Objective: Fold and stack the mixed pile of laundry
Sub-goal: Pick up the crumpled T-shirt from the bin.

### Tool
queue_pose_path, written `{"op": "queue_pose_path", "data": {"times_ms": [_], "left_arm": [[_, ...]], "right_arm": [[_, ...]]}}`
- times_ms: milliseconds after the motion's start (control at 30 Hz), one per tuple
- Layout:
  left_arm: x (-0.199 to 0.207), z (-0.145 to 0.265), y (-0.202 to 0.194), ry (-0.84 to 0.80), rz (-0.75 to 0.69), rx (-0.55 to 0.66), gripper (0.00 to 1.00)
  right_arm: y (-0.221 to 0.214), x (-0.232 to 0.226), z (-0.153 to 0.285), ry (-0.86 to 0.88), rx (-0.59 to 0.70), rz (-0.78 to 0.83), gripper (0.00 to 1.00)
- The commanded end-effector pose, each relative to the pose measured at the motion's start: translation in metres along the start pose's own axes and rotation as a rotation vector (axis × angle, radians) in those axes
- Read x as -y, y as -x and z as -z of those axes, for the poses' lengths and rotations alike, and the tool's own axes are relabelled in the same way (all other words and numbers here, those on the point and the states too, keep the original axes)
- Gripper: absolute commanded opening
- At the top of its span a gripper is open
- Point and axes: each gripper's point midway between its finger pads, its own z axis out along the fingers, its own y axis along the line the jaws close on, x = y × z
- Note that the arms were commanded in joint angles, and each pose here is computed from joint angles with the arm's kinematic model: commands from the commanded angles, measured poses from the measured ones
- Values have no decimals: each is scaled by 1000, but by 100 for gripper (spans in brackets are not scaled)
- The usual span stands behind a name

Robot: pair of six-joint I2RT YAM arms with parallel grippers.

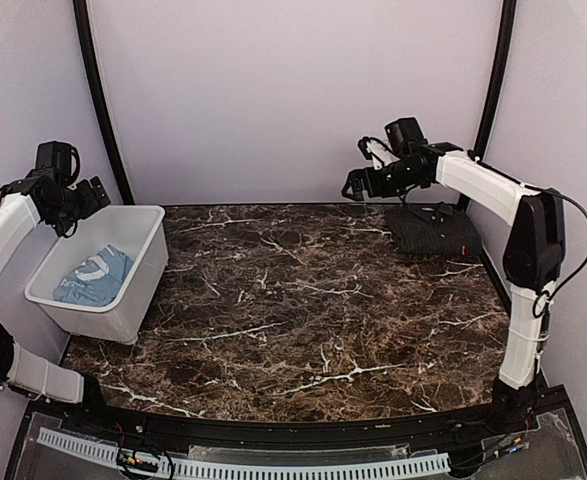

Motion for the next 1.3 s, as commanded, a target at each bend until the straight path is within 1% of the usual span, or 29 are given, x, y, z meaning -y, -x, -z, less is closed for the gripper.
{"op": "queue_pose_path", "data": {"times_ms": [0, 100, 133, 200, 300, 433, 500, 600, 667, 733, 767, 800, 833, 900, 1033, 1067, 1100, 1167, 1200, 1267], "left_arm": [[-54, -25, -47, 180, 105, -150, 99], [-79, -41, -65, 308, 161, -191, 99], [-89, -49, -76, 360, 174, -238, 99], [-105, -62, -92, 442, 215, -293, 99], [-124, -80, -114, 561, 254, -350, 99], [-128, -104, -141, 580, 297, -433, 99], [-128, -114, -151, 577, 307, -459, 97], [-129, -126, -164, 585, 307, -490, 86], [-130, -135, -174, 577, 305, -516, 76], [-126, -142, -177, 543, 303, -526, 54], [-124, -145, -177, 525, 307, -520, 31], [-120, -146, -176, 501, 306, -524, 19], [-118, -147, -174, 484, 306, -516, 7], [-107, -141, -162, 425, 295, -477, 1], [-85, -99, -104, 364, 225, -281, 0], [-75, -82, -85, 320, 209, -222, 0], [-68, -73, -71, 282, 186, -188, 0], [-41, -36, -33, 132, 157, -62, 0], [-26, -26, -18, 71, 140, -11, 0], [3, 6, 11, -36, 67, 83, 0]], "right_arm": [[-2, -13, 13, 58, 44, -1, 99], [-4, -23, 25, 70, 60, 13, 99], [-5, -26, 29, 70, 63, 20, 99], [-6, -29, 36, 71, 70, 30, 99], [-9, -34, 42, 81, 73, 34, 99], [-19, -34, 40, 81, 57, 28, 99], [-23, -33, 39, 81, 52, 26, 99], [-26, -32, 37, 76, 45, 22, 99], [-26, -31, 37, 75, 46, 21, 99], [-25, -32, 36, 81, 46, 22, 99], [-25, -33, 36, 83, 46, 22, 99], [-25, -34, 36, 88, 45, 22, 98], [-24, -34, 37, 91, 44, 22, 98], [-26, -37, 40, 98, 43, 22, 98], [-28, -39, 46, 106, 49, 19, 98], [-28, -39, 46, 109, 50, 17, 98], [-30, -40, 47, 113, 47, 13, 98], [-33, -43, 45, 129, 39, 8, 98], [-35, -43, 44, 131, 36, 4, 98], [-35, -44, 44, 136, 34, 0, 98]]}}
